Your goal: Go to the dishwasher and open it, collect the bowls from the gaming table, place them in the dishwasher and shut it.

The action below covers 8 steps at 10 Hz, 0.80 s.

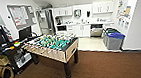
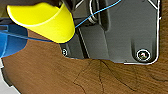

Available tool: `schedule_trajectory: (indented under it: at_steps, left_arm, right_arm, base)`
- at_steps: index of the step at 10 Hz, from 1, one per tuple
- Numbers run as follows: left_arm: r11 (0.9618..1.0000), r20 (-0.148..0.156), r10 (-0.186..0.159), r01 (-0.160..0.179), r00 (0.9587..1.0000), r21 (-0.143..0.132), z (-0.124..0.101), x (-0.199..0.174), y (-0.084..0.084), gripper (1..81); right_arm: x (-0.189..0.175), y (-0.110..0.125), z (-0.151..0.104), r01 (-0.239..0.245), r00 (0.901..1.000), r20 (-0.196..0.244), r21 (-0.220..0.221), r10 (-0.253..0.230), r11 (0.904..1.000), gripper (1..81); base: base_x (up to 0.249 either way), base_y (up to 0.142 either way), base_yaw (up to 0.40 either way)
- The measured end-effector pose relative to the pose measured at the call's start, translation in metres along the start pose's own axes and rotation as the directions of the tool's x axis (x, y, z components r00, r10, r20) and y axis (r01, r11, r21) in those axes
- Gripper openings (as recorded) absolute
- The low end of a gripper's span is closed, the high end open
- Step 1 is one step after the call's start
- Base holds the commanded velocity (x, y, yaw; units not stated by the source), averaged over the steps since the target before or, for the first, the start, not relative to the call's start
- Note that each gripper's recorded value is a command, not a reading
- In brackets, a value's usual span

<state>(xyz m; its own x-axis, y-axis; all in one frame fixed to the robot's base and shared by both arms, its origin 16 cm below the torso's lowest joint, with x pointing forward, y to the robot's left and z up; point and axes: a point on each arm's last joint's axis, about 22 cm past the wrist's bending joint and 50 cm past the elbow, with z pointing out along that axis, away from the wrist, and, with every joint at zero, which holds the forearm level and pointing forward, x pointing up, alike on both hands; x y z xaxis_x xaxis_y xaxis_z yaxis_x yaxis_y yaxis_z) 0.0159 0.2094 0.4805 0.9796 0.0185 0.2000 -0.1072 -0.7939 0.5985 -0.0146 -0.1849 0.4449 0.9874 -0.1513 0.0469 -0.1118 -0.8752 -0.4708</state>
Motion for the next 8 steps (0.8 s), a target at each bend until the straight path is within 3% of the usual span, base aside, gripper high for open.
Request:
schedule_trajectory:
  at_steps: [8]
  left_arm:
    - [1.0000,0.002,-0.003,0.003,1.0000,-0.005,0.0011,-0.0018,0.0028,1.0]
  right_arm:
    - [-0.0011,-0.0002,0.0000,-0.001,1.0000,0.001,0.000,0.001,1.0000,1.0]
  base:
    - [0.146,-0.144,0.000]
